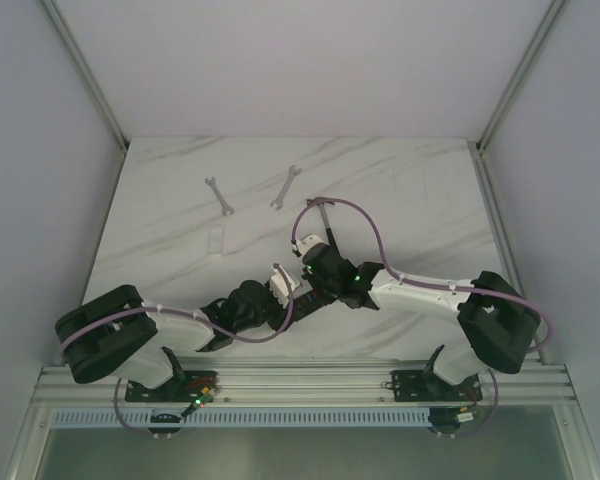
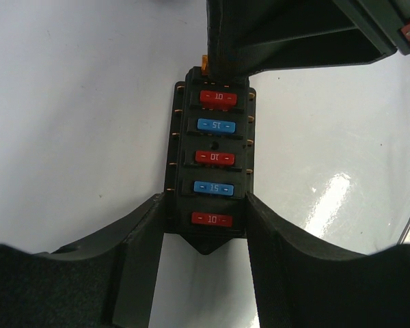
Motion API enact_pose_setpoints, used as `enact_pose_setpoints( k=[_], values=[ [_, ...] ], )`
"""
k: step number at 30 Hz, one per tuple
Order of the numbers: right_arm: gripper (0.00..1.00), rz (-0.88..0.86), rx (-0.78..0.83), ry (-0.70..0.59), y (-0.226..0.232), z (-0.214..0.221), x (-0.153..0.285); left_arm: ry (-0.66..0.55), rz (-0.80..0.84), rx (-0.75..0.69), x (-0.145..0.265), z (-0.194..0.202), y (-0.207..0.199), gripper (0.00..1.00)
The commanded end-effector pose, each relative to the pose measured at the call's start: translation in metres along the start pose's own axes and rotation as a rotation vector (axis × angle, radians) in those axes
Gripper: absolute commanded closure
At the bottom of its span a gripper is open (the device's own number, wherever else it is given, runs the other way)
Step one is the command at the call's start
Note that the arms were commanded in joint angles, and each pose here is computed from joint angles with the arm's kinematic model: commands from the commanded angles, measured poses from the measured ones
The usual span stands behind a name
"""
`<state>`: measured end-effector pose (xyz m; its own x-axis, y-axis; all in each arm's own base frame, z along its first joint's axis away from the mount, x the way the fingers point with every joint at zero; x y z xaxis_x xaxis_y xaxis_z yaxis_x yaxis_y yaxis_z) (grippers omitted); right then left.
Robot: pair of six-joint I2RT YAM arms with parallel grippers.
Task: Snap on the fuse box
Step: Install the fuse at the fuse box base.
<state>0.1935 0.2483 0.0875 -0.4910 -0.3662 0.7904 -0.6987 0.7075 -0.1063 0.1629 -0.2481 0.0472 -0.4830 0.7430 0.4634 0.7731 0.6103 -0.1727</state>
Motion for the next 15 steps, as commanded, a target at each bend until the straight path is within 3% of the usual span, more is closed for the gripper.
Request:
enact_pose_setpoints(
  k=[1,15],
  values=[
    [0.96,-0.036,-0.019,0.071,0.009,0.011,0.0,-0.01,-0.003,-0.002,0.004,0.004,0.002,0.41],
    [0.85,-0.06,-0.062,0.003,0.012,-0.011,0.013,-0.039,-0.003,-0.004,0.007,-0.003,0.001,0.36]
  ],
)
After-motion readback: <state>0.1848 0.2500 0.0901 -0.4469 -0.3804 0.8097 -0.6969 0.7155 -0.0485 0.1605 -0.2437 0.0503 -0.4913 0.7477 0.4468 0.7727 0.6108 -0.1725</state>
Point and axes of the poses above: each gripper's point midway between its finger pads, its own x axis back along the fingers, its own y axis along the line the jaws close on, z = x × y, the point moved 5 cm from there along x, back along the fingers, and after that the axes turned 5 degrees about x, right-handed, at the moved point
